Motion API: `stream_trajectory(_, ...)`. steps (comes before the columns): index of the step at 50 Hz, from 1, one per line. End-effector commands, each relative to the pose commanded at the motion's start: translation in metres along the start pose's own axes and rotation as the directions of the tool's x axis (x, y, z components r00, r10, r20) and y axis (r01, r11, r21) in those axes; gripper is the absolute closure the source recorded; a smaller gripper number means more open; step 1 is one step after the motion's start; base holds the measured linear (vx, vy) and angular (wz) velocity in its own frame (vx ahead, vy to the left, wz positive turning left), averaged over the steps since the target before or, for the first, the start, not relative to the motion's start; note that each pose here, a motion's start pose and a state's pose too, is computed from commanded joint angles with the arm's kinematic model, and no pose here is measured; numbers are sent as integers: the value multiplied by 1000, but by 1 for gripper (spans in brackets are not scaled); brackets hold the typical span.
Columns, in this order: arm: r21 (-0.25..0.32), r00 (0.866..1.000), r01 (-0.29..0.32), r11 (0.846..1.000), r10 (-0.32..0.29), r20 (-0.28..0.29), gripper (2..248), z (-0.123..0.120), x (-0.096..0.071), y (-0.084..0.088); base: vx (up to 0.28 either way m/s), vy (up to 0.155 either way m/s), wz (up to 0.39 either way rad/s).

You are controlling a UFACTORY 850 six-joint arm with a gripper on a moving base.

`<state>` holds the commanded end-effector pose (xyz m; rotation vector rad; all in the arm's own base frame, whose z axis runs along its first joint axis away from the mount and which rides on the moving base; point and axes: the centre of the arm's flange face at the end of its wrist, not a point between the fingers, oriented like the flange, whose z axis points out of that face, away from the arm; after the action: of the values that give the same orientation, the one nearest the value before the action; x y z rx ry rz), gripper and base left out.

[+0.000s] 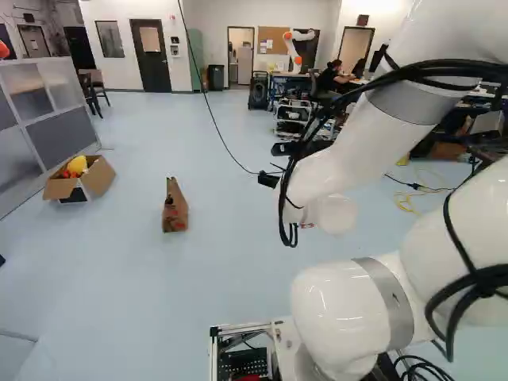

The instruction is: Pick up the grocery bag from the ground

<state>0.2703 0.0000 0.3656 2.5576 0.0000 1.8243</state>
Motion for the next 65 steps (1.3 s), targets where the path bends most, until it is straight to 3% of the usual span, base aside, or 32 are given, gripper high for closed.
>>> stream_trajectory(37,0,1000,0,1000,0,0,3,0,0,0,160,50,224)
stream_trajectory(65,0,1000,0,1000,0,0,3,0,0,0,277,73,321)
